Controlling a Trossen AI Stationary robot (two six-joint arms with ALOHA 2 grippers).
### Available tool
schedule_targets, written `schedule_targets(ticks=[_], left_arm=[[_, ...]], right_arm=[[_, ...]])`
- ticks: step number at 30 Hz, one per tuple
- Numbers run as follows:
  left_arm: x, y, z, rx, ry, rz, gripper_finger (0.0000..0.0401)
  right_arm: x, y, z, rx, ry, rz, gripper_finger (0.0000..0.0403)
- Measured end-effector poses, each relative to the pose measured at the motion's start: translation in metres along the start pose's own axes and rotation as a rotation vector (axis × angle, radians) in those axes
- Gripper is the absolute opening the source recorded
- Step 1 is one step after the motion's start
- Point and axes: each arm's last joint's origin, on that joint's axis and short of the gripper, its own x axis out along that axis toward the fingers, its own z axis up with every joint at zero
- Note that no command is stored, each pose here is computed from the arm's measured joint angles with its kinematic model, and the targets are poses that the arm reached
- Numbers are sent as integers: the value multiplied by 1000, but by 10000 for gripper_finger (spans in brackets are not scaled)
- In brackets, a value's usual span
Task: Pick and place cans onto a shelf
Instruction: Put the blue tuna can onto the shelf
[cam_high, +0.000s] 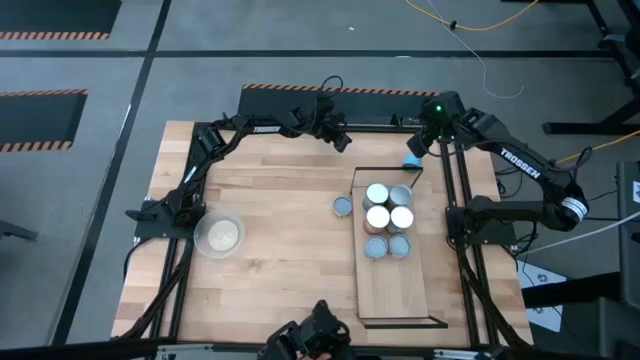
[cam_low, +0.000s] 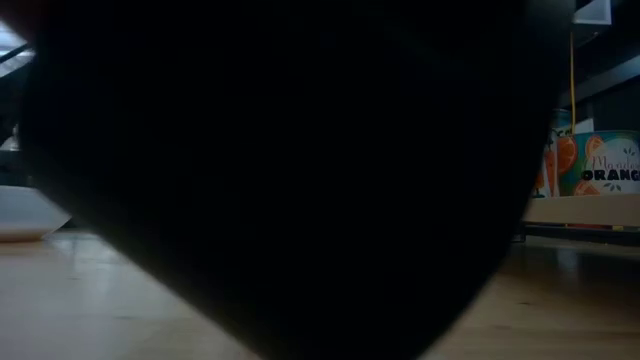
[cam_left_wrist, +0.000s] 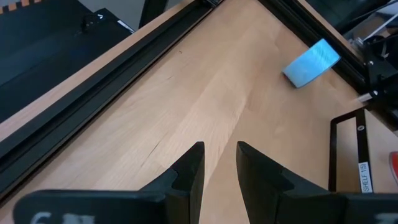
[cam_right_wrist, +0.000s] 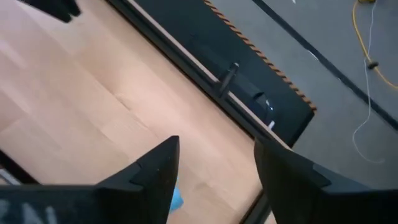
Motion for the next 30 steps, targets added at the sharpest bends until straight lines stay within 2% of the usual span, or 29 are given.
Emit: schedule_targets(ticks=[4,8,12,17,22,30], left_arm=[[0,0,0,6,-1,-1,86],[0,0,0,6,-1,-1,86],[0,0,0,6,0,-2,86],[0,0,0,6,0,-2,86],[0,-1,0,7,1,-5,86],[1,-3,-1,16,4,-9,86]], right_arm=[[3,-16,-5,49,21,35,211],[4,-25,-16,105,96,174,209],[7,-26,-26,48,186,251,210],[20,-25,-28,4,277,284,210],[40,-24,-32,-91,404,284,210],[60,-23,-35,-139,523,279,210]])
